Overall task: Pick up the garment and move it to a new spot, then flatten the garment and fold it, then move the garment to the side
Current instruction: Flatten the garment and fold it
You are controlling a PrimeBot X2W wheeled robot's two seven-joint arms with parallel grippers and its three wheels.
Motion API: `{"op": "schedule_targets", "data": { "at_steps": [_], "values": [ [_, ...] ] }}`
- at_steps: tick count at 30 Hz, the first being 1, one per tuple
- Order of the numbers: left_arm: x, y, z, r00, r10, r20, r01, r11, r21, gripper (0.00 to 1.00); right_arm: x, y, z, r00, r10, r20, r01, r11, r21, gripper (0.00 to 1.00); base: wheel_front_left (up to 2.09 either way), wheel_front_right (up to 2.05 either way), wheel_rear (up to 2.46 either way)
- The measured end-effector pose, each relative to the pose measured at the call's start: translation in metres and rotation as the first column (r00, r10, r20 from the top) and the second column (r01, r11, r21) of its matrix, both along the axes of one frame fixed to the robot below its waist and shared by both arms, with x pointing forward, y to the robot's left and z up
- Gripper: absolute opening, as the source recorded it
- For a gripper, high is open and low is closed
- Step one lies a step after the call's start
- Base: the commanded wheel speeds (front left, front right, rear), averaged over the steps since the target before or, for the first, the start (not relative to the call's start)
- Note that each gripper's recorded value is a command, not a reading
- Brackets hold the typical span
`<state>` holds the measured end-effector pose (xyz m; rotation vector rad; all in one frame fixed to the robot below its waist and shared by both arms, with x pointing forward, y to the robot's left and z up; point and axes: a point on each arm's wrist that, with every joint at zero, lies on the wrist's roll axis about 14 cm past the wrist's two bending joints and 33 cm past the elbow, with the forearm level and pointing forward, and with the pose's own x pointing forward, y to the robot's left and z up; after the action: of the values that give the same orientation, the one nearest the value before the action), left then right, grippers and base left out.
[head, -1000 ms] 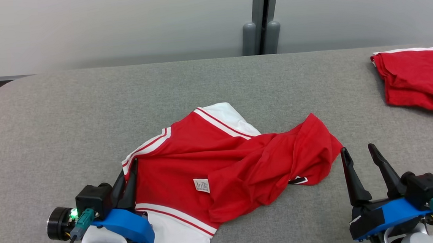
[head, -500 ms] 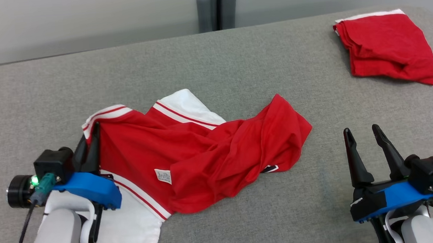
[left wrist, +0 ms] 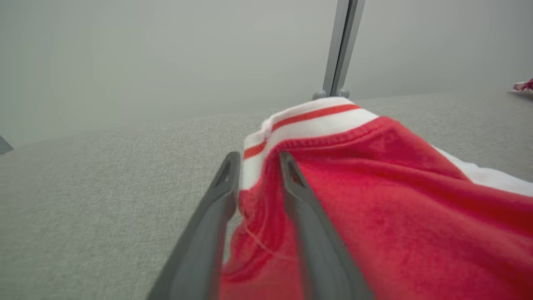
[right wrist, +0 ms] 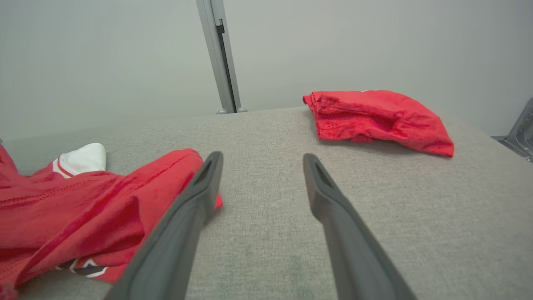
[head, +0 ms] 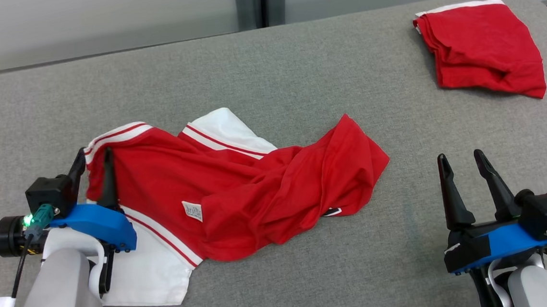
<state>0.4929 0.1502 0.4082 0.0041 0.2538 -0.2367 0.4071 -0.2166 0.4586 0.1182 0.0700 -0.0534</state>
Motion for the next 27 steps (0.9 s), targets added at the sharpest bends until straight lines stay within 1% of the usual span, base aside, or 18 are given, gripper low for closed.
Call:
{"op": "schedule_targets", "data": {
  "at_steps": [6,8,17,22,27],
  "values": [
    [-0.017,0.003,0.018,0.998,0.036,0.05,-0.035,0.999,-0.016,1.0,0.004,0.014,0.01,0.999,0.039,0.033,-0.039,0.999,0.011,1.0,0.0,0.0,0.0],
    [-0.025,0.009,0.03,0.995,0.059,0.086,-0.057,0.998,-0.028,1.0,0.005,0.021,0.012,0.998,0.058,0.039,-0.059,0.998,0.016,1.0,0.0,0.0,0.0],
    [-0.072,0.035,0.077,0.956,0.174,0.237,-0.162,0.984,-0.07,1.0,0.004,0.05,0.024,0.988,0.136,0.069,-0.138,0.99,0.028,1.0,0.0,0.0,0.0],
    [-0.102,0.045,0.084,0.939,0.22,0.263,-0.207,0.975,-0.078,1.0,-0.001,0.06,0.027,0.984,0.164,0.072,-0.167,0.986,0.03,1.0,0.0,0.0,0.0],
    [-0.121,0.05,0.083,0.931,0.254,0.263,-0.24,0.967,-0.086,1.0,-0.005,0.065,0.028,0.982,0.177,0.072,-0.18,0.983,0.031,1.0,0.0,0.0,0.0]
  ]
}}
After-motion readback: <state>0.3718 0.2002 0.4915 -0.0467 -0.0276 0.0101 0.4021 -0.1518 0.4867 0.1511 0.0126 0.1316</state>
